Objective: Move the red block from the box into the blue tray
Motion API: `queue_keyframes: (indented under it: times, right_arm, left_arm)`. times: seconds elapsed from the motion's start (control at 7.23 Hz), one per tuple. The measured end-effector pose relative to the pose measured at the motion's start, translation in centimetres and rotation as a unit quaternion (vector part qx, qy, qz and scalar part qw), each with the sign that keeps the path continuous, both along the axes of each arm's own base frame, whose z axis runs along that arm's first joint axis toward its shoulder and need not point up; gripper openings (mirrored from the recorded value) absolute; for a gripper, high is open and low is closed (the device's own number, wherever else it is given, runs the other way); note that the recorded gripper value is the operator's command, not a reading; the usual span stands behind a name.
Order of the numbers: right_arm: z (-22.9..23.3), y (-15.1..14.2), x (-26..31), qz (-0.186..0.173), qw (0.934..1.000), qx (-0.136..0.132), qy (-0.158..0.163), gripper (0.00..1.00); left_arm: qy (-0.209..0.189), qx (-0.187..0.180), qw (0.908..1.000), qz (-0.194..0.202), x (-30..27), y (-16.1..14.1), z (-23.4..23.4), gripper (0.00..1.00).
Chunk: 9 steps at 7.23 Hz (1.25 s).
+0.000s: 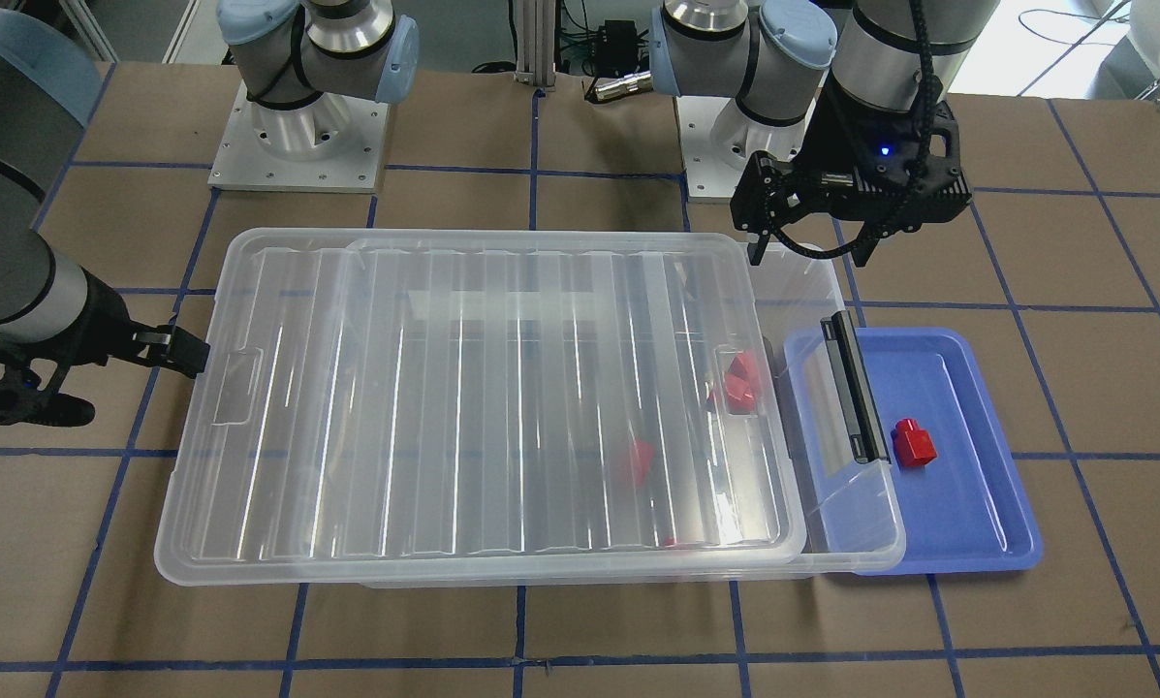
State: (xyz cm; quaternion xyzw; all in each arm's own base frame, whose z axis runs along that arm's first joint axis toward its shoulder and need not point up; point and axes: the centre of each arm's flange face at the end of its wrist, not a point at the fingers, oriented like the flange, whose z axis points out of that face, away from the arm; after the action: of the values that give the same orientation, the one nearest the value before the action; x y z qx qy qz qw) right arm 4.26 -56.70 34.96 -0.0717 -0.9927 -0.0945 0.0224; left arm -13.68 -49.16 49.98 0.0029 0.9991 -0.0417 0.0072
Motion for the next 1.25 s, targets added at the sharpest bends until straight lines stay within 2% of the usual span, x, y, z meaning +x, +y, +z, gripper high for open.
queue_keyframes:
  times: [0.42, 0.97, 1.11, 1.25]
  right_arm:
    - [-0.1, 0.1, 3.0, -0.003, 1.0000, -0.001, -0.007, 1.00]
    - [0.4, 0.2, 3.4, -0.001, 1.0000, -0.006, -0.007, 1.00]
    - [0.8, 0.1, 3.4, 0.000, 0.9999, -0.011, -0.006, 1.00]
    - [2.3, -0.5, 3.3, 0.002, 0.9996, -0.027, -0.003, 1.00]
  left_arm:
    - [0.001, -0.004, 1.0000, 0.000, 0.0, -0.1, 0.4, 1.00]
    - [0.001, -0.007, 1.0000, 0.000, -0.1, -0.2, 0.7, 1.00]
    - [0.001, -0.009, 1.0000, 0.000, 0.0, -0.1, 0.8, 1.00]
    - [0.000, -0.011, 0.9999, 0.000, 0.0, 0.2, 1.1, 1.00]
